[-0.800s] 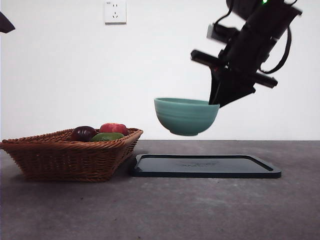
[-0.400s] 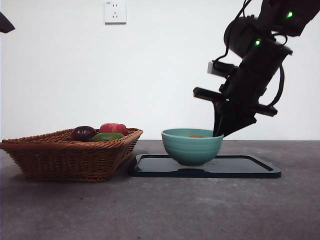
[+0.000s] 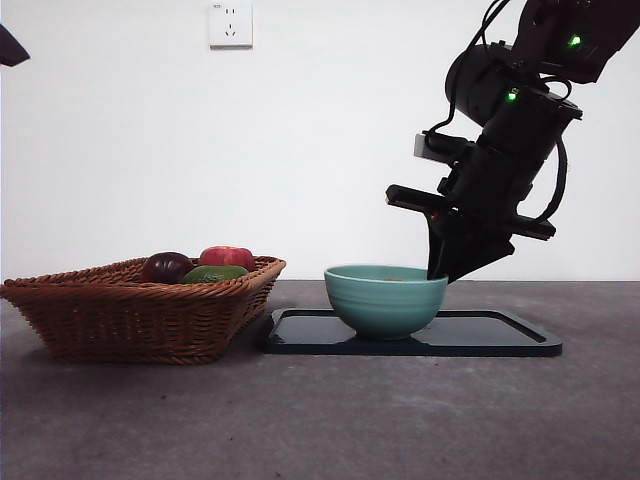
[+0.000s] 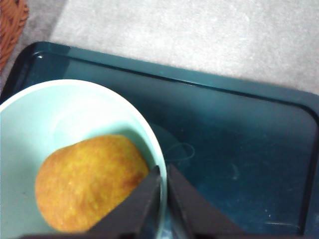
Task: Pick up the wifruite, put it on the bowl, pick up the plate, put it on desk
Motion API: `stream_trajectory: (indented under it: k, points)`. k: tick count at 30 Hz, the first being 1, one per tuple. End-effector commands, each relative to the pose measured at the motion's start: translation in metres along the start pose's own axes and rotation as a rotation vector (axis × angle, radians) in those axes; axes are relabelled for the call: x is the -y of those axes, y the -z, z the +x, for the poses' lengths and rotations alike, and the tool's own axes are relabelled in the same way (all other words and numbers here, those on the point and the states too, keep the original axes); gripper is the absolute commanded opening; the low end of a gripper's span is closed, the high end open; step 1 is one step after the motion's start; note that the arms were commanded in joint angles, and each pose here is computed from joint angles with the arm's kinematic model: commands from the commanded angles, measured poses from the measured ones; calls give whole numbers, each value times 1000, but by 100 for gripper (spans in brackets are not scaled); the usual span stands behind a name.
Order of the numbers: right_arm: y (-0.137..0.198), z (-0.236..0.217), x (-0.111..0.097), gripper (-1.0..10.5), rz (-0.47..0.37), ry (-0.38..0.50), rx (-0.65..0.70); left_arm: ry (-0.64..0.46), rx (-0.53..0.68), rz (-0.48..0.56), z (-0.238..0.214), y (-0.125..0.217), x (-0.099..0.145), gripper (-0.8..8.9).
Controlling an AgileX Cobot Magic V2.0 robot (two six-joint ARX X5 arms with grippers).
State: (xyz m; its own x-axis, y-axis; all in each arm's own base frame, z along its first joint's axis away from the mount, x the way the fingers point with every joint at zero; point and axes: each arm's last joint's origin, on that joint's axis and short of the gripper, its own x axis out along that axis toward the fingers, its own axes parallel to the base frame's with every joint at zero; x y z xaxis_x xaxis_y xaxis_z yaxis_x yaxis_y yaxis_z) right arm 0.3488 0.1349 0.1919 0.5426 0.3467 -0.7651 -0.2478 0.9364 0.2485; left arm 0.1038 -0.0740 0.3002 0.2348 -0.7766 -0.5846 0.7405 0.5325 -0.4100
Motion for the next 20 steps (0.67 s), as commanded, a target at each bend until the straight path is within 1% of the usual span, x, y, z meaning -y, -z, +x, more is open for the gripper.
stream_trajectory:
  k: [1, 5, 8, 14, 17, 20]
  points:
    - [-4, 3, -2, 198, -7, -3, 6, 11, 9, 22, -2, -3, 2, 373]
    - [-6, -3, -4, 204, 10, -6, 17, 11, 8, 22, -2, -3, 2, 373]
    - [-12, -19, -7, 204, 5, -15, 56, 11, 8, 22, -2, -3, 2, 373]
    - [-21, -77, -17, 204, -20, -42, 154, 11, 9, 22, -2, -3, 2, 373]
    - [-20, -112, -23, 204, -47, -92, 176, 11, 9, 22, -2, -3, 2, 373]
    - [-14, -146, -29, 204, -68, -174, 183, 11, 9, 22, -2, -3, 2, 373]
